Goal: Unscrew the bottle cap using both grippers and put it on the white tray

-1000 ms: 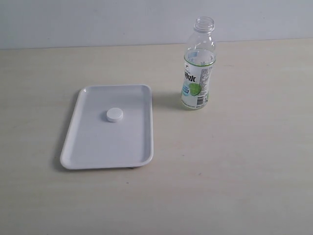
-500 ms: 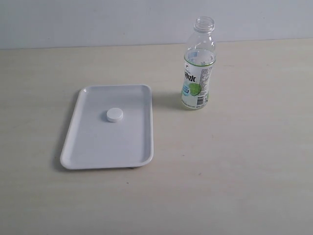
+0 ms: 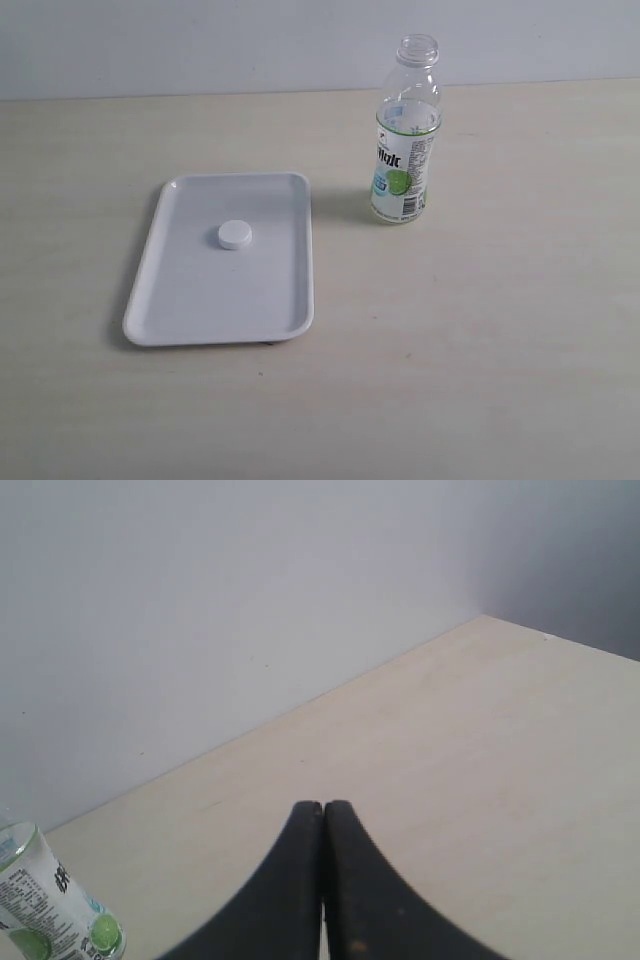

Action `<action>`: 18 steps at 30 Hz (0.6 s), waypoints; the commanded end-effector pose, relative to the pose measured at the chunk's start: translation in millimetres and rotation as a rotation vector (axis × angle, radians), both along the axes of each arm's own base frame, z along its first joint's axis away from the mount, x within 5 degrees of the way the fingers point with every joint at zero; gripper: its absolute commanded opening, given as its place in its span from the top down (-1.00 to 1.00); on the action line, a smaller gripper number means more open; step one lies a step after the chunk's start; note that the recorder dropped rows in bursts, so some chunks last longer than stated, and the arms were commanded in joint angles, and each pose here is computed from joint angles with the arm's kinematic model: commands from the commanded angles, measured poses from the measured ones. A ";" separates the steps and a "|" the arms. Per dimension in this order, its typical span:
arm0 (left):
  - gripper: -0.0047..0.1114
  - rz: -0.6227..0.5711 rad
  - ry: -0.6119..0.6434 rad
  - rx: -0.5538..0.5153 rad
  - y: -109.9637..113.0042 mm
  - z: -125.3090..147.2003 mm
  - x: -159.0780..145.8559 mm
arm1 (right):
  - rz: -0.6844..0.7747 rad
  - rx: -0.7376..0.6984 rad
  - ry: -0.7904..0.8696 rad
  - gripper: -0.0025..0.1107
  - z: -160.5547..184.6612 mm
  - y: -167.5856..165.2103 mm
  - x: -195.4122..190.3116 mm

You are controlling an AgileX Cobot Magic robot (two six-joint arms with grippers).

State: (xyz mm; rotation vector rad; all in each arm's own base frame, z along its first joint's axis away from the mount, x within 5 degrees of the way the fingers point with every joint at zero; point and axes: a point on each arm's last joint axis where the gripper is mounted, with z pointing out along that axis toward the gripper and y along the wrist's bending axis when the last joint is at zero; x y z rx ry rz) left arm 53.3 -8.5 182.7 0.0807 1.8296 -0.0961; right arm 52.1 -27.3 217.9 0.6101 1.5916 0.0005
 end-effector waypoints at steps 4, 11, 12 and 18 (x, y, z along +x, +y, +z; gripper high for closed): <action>0.92 0.009 0.009 -0.036 -0.1 -1.2 -0.5 | 0.001 -0.001 -0.003 0.96 -1.3 0.2 -0.2; 0.92 0.074 0.019 -0.087 4.4 -1.8 -0.3 | 0.001 -0.001 -0.003 0.96 -1.3 0.2 -0.2; 0.92 0.074 0.019 -0.087 4.4 -1.8 -0.3 | 0.001 -0.001 -0.003 0.96 -1.3 0.2 -0.2; 0.92 0.074 0.019 -0.087 4.4 -1.8 -0.3 | 0.001 -0.001 -0.003 0.96 -1.3 0.2 -0.2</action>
